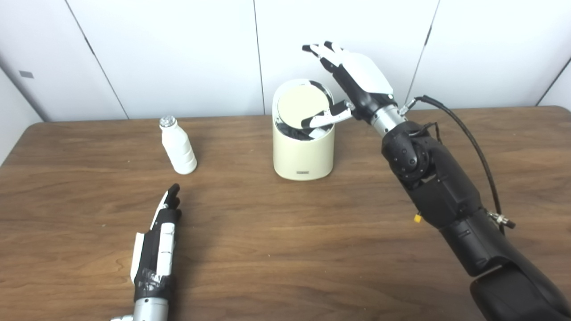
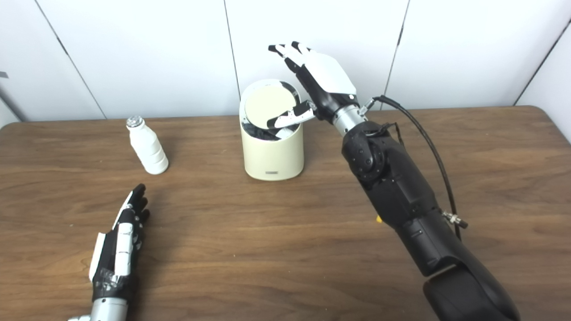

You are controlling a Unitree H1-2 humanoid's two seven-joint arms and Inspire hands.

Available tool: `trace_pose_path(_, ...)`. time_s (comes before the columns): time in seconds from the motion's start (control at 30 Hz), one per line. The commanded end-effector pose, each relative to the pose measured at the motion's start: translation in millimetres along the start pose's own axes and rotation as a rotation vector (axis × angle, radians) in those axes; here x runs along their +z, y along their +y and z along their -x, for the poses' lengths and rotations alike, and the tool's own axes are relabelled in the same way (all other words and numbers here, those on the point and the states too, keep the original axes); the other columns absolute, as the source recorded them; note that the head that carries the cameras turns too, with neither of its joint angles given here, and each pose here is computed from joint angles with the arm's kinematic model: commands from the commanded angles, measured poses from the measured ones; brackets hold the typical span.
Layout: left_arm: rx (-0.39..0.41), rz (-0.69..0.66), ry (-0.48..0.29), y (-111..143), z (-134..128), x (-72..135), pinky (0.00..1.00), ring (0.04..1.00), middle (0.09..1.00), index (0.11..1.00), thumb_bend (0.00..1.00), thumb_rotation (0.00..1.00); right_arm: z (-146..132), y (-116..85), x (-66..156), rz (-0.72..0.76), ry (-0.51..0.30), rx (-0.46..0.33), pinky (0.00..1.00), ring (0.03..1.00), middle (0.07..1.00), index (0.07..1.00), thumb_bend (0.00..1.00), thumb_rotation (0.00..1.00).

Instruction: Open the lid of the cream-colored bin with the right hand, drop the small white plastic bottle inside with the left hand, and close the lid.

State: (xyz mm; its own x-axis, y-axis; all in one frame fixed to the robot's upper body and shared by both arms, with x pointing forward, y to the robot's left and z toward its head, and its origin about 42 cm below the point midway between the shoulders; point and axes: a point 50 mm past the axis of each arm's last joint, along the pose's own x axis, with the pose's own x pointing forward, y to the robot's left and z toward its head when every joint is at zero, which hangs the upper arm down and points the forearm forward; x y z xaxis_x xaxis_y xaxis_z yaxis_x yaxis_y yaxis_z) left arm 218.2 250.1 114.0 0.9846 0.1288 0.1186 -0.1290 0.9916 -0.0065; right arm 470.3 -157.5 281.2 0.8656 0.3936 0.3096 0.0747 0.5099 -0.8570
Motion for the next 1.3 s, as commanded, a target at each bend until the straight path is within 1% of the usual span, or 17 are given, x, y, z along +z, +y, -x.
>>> trace_pose_path(0.0, 0.014, 0.012, -0.025, -4, 5, 3, 1.00, 1.000, 1.000, 0.961, 0.66, 0.94, -5, -15, 5, 0.019, -0.028, -0.047, 1.00, 0.995, 0.941, 0.916, 0.86, 0.27)
trace_pose_path(0.13, 0.002, 0.023, -0.016, -3, 6, 3, 1.00, 1.000, 1.000, 0.969, 0.66, 0.93, 1, -33, 10, 0.011, -0.043, -0.078, 0.96, 0.981, 0.941, 0.921, 0.82, 0.35)
trace_pose_path(0.2, -0.001, 0.028, -0.014, -3, 6, 4, 1.00, 1.000, 1.000, 0.970, 0.65, 0.93, 5, -42, 12, -0.008, -0.030, -0.093, 0.93, 0.969, 0.936, 0.926, 0.78, 0.36)
trace_pose_path(0.33, 0.000, 0.025, -0.013, -2, 5, 2, 1.00, 1.000, 1.000, 0.965, 0.65, 0.93, 20, -61, 6, -0.111, 0.048, -0.114, 0.85, 0.917, 0.923, 0.933, 0.74, 0.36)
trace_pose_path(0.43, -0.002, 0.024, -0.014, -1, 4, 2, 1.00, 1.000, 1.000, 0.968, 0.64, 0.92, 36, -67, -5, -0.183, 0.117, -0.121, 0.82, 0.919, 0.938, 0.925, 0.73, 0.38)
trace_pose_path(0.5, -0.002, 0.020, -0.016, 0, 3, 1, 1.00, 1.000, 1.000, 0.969, 0.64, 0.92, 47, -68, -13, -0.197, 0.161, -0.116, 0.82, 0.914, 0.935, 0.921, 0.71, 0.44)
trace_pose_path(0.53, -0.003, 0.021, -0.016, 0, 3, 1, 1.00, 1.000, 1.000, 0.970, 0.64, 0.92, 54, -67, -18, -0.212, 0.182, -0.116, 0.82, 0.910, 0.932, 0.919, 0.71, 0.45)
trace_pose_path(0.6, 0.003, 0.019, -0.010, 2, 3, 0, 1.00, 1.000, 1.000, 0.968, 0.64, 0.92, 67, -65, -24, -0.214, 0.208, -0.109, 0.79, 0.891, 0.922, 0.914, 0.69, 0.45)
trace_pose_path(0.73, 0.003, 0.015, -0.020, 4, 0, 0, 1.00, 1.000, 1.000, 0.965, 0.63, 0.92, 98, -55, -32, -0.241, 0.210, -0.087, 0.76, 0.868, 0.906, 0.910, 0.69, 0.41)
trace_pose_path(0.8, 0.000, 0.013, -0.020, 5, -1, 0, 1.00, 1.000, 1.000, 0.965, 0.64, 0.91, 111, -50, -32, -0.266, 0.222, -0.075, 0.79, 0.877, 0.913, 0.916, 0.69, 0.48)
trace_pose_path(0.87, -0.002, 0.014, -0.020, 6, -2, -1, 1.00, 1.000, 1.000, 0.969, 0.64, 0.91, 122, -45, -31, -0.289, 0.224, -0.069, 0.81, 0.890, 0.924, 0.923, 0.68, 0.51)
trace_pose_path(0.9, 0.000, 0.016, -0.020, 6, -2, -1, 1.00, 1.000, 1.000, 0.970, 0.64, 0.91, 129, -42, -31, -0.311, 0.230, -0.063, 0.81, 0.898, 0.931, 0.929, 0.67, 0.55)
trace_pose_path(0.97, 0.004, 0.019, -0.020, 8, -2, -1, 1.00, 1.000, 1.000, 0.970, 0.63, 0.91, 143, -38, -31, -0.346, 0.236, -0.057, 0.83, 0.916, 0.946, 0.946, 0.67, 0.63)
trace_pose_path(1.03, 0.005, 0.022, -0.020, 9, -3, -1, 1.00, 1.000, 1.000, 0.973, 0.64, 0.92, 159, -35, -32, -0.398, 0.235, -0.058, 0.85, 0.925, 0.954, 0.960, 0.66, 0.76)
trace_pose_path(1.07, 0.005, 0.023, -0.020, 10, -3, -1, 1.00, 1.000, 1.000, 0.973, 0.64, 0.92, 167, -32, -33, -0.472, 0.237, -0.067, 0.86, 0.933, 0.959, 0.964, 0.66, 0.81)
trace_pose_path(1.13, 0.007, 0.024, -0.021, 11, -3, -1, 1.00, 1.000, 1.000, 0.976, 0.63, 0.92, 181, -25, -35, -0.639, 0.241, -0.092, 0.94, 0.969, 0.981, 0.968, 0.63, 0.82)
trace_pose_path(1.27, 0.010, 0.021, -0.018, 12, -3, 0, 1.00, 0.997, 1.000, 0.979, 0.62, 0.93, 204, -12, -40, -0.797, 0.300, -0.126, 0.99, 0.991, 0.998, 0.983, 0.62, 0.94)
